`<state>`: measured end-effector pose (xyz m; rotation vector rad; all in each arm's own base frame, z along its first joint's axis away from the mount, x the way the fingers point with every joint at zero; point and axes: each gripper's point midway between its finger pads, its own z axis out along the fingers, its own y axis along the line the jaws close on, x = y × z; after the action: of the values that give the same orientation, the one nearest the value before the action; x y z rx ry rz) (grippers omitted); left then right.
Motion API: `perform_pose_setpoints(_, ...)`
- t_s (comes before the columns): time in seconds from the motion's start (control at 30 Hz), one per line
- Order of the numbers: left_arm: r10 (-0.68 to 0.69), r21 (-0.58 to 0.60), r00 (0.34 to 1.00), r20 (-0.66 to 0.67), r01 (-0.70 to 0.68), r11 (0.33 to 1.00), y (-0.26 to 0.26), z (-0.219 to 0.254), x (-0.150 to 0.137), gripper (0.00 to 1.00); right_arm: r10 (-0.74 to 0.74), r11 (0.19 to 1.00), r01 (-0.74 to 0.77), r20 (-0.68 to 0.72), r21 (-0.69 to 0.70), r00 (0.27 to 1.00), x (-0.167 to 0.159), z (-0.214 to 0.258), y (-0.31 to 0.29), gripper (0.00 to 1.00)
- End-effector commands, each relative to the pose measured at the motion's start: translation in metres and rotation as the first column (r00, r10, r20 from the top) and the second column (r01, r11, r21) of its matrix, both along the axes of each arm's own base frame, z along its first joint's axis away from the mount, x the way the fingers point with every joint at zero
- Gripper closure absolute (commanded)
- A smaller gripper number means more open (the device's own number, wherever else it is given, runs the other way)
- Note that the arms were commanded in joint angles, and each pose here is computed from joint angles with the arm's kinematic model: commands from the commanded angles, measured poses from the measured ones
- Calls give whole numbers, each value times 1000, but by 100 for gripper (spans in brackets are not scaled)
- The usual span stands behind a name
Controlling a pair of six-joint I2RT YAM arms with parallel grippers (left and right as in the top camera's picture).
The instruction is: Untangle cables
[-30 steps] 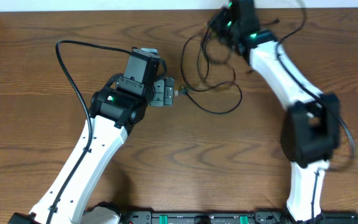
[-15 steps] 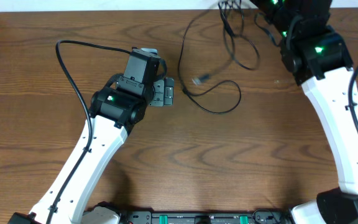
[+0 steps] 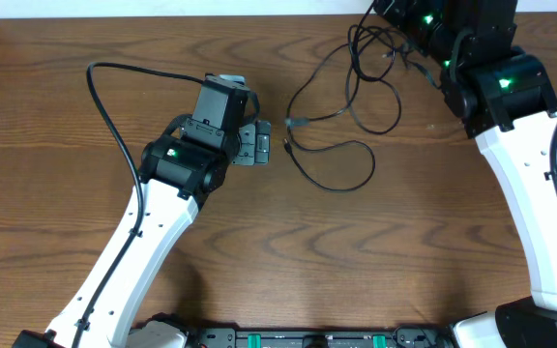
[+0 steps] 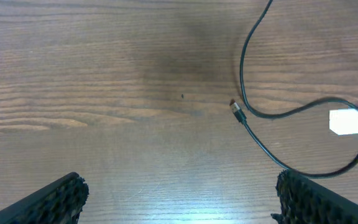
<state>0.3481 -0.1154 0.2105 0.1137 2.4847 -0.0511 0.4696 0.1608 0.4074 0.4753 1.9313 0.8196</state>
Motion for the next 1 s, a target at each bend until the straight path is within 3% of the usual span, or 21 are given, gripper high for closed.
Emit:
perform_pose_setpoints(0.0, 2, -2, 1000, -10, -2, 1000, 0, -3, 0, 2, 21, 1000, -20, 29, -19, 999, -12, 14, -3, 99)
perform_pose_setpoints(0.4, 2, -3, 1000, -10, -2, 1000, 0, -3, 0, 2, 38, 998, -42, -76, -44, 996, -23, -10, -1, 99)
perform_pose_setpoints(0.53, -104, -187, 992, -74, 88, 978, -36, -4, -13, 2, 38, 998, -43, -95, -49, 995, -24, -15, -2, 99)
perform_pose_setpoints(0.7, -290, -406, 952, -93, 230, 885, -81, 5, -29, 2, 108, 993, -112, -96, -39, 989, -29, -14, 9, 99)
perform_pose_setpoints(0.9, -393, -517, 916, -78, 300, 802, -104, 15, -39, 2, 410, 908, -416, -86, -55, 908, -59, -16, 47, 99)
perform_pose_setpoints(0.97, -423, -538, 904, -63, 326, 777, -109, 19, -42, 3, 429, 897, -437, -116, -60, 896, -65, -23, 48, 99)
